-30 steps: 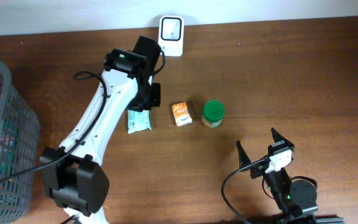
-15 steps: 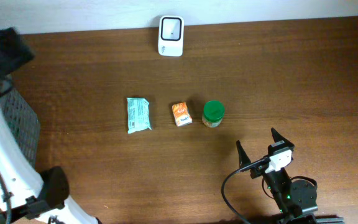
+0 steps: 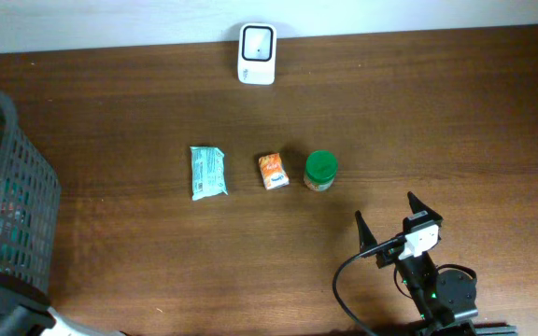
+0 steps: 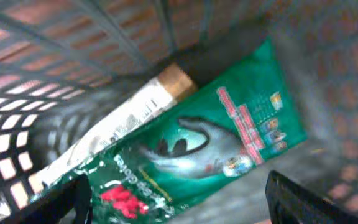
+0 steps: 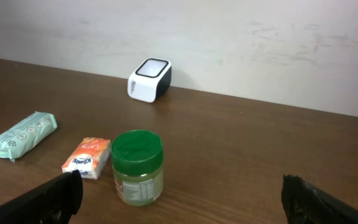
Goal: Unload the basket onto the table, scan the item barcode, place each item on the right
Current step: 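Grasp the green 3M glove pack in the basket with the left gripper, then lay the green glove pack on the table left of the wipes, then grasp the white tube in the basket with the left gripper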
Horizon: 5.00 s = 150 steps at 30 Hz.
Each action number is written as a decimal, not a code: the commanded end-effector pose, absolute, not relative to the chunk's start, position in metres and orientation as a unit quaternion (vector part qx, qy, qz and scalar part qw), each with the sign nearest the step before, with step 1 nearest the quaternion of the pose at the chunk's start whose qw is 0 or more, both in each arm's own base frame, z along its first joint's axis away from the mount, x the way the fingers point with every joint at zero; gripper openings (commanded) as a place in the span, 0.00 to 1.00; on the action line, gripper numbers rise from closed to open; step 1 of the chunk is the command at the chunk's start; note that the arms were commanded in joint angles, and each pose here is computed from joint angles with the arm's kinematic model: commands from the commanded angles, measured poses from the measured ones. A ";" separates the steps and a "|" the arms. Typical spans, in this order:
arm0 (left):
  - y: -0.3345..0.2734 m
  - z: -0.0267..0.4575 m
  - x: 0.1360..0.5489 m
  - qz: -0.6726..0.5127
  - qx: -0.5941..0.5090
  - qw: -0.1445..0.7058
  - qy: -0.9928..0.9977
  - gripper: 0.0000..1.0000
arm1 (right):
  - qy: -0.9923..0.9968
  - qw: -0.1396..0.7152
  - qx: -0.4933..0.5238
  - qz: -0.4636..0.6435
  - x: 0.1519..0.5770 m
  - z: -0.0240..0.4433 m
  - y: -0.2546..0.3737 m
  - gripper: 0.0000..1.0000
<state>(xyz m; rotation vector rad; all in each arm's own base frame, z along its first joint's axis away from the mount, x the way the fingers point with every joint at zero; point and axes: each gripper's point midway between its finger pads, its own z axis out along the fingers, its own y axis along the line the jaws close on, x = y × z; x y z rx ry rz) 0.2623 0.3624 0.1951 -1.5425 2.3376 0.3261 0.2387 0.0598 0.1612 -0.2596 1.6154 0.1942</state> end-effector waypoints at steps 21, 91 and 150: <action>0.365 0.061 0.284 0.102 -0.261 0.133 0.951 0.88 | 0.720 0.678 -0.119 0.087 0.238 0.159 0.060 0.98; 0.016 0.082 0.410 0.145 -0.265 0.125 0.945 0.00 | 0.720 0.678 -0.119 0.088 0.238 0.159 0.060 0.98; 0.365 0.124 0.234 0.186 -0.401 0.109 0.891 0.79 | 0.720 0.678 -0.119 0.088 0.238 0.159 0.060 0.98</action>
